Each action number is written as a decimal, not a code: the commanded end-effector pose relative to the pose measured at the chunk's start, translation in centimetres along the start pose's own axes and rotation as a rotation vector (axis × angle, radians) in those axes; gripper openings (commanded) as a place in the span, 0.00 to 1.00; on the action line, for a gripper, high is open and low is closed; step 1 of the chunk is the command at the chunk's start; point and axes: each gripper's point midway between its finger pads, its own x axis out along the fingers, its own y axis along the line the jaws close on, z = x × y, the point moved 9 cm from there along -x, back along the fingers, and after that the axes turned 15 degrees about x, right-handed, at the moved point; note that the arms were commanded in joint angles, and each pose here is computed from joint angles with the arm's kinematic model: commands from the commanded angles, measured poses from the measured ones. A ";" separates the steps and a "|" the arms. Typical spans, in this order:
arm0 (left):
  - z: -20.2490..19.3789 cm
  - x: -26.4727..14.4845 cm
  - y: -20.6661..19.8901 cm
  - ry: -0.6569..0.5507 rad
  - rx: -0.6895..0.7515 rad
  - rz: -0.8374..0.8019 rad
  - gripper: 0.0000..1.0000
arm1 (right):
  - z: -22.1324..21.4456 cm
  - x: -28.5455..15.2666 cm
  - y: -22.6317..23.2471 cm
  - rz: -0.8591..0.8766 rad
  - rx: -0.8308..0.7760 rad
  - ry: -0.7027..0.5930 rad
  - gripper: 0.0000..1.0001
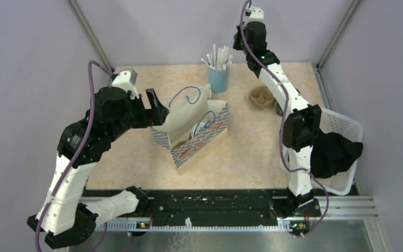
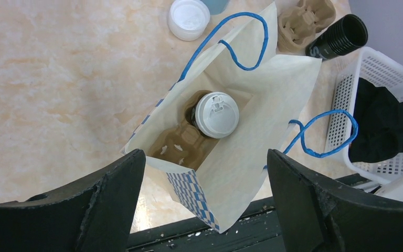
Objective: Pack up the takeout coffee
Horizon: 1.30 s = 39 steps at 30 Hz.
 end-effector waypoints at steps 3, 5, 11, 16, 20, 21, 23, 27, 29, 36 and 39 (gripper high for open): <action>1.5 -0.5 -0.2 -0.082 0.012 -0.029 0.92 | 4.5 -2.3 2.6 0.038 -0.045 -0.101 0.00; 1.5 -0.5 -0.3 -0.083 0.014 -0.038 0.92 | 4.6 -2.6 2.9 0.047 -0.064 -0.108 0.00; 1.8 -1.2 -0.4 -0.098 0.011 -0.059 0.92 | 7.4 -5.3 5.2 0.101 -0.073 -0.146 0.00; 2.0 -1.9 -0.4 -0.127 0.004 -0.080 0.93 | 10.8 -11.0 7.7 0.176 -0.024 -0.165 0.00; 2.3 -2.4 -0.5 -0.164 0.000 -0.100 0.94 | 12.6 -16.8 8.6 0.254 0.011 -0.149 0.00; 2.3 -2.5 -0.6 -0.177 -0.001 -0.109 0.94 | 12.9 -18.3 8.5 0.276 0.025 -0.144 0.00; 2.4 -2.6 -0.7 -0.193 -0.001 -0.127 0.95 | 13.6 -21.7 8.4 0.333 0.041 -0.148 0.00; 2.4 -2.9 -0.9 -0.206 -0.007 -0.163 0.95 | 13.9 -27.8 9.3 0.596 0.044 -0.079 0.00; 2.3 -3.0 -1.1 -0.209 -0.011 -0.185 0.96 | 13.5 -30.0 10.1 0.726 0.075 -0.008 0.00; 1.6 -3.9 -1.3 -0.221 -0.036 -0.241 0.96 | 10.1 -33.0 13.4 0.864 0.039 0.163 0.00; 1.3 -4.4 -1.1 -0.239 -0.045 -0.245 0.96 | 7.9 -32.8 14.5 0.865 0.021 0.209 0.00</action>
